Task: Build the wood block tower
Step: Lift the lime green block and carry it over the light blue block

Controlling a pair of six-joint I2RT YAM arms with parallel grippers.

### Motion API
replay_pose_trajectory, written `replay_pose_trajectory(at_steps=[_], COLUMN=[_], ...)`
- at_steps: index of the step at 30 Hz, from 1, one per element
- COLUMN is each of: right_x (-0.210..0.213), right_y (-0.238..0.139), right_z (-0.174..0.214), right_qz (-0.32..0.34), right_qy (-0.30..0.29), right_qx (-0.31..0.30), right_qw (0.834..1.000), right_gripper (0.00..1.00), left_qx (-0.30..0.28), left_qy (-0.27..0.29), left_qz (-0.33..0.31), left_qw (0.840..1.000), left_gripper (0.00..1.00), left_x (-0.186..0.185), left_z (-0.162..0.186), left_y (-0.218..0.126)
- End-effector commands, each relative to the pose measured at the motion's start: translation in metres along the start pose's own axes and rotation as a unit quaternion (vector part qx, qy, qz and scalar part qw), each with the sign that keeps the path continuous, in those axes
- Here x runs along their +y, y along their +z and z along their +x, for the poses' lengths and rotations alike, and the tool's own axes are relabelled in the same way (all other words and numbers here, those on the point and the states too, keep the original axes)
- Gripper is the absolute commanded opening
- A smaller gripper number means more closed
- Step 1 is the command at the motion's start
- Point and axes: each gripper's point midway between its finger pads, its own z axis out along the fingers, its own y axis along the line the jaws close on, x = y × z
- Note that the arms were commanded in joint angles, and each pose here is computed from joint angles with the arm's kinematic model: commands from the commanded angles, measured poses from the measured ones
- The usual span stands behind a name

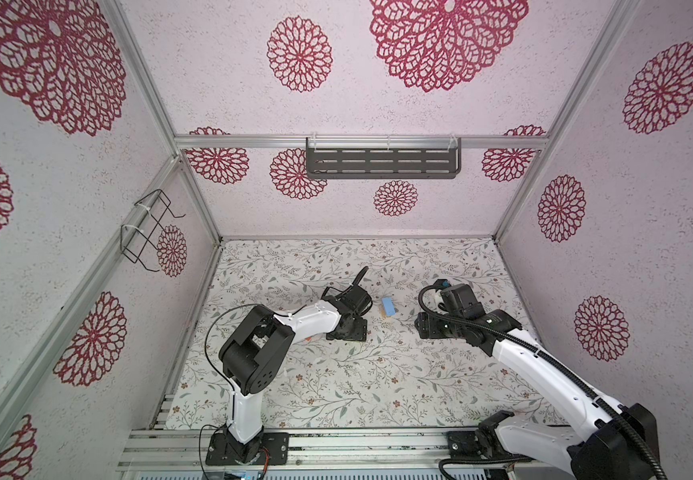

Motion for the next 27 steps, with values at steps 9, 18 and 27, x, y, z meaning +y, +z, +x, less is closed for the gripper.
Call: replay_pose_trajectory(at_steps=[9,18,27], right_x=[-0.001,-0.003,-0.022], right_y=[-0.008,-0.010,-0.017], right_z=[-0.011,-0.013,-0.014], right_qz=[0.003,0.008,0.024], right_qy=[0.003,0.004,0.024], right_qx=[-0.027,-0.033,-0.051], right_qw=[1.000,0.999,0.998], right_gripper=[0.82,0.99,0.99], left_qx=[-0.003,-0.009,-0.020], left_qy=[0.018,0.024,0.026], left_qz=[-0.018,-0.030,-0.036], left_qw=[1.000,0.999,0.999], left_gripper=[0.66,0.58,0.58], left_x=[-0.002,0.002,-0.001], left_z=[-0.002,-0.006,-0.021], left_y=[0.001,-0.011,-0.042])
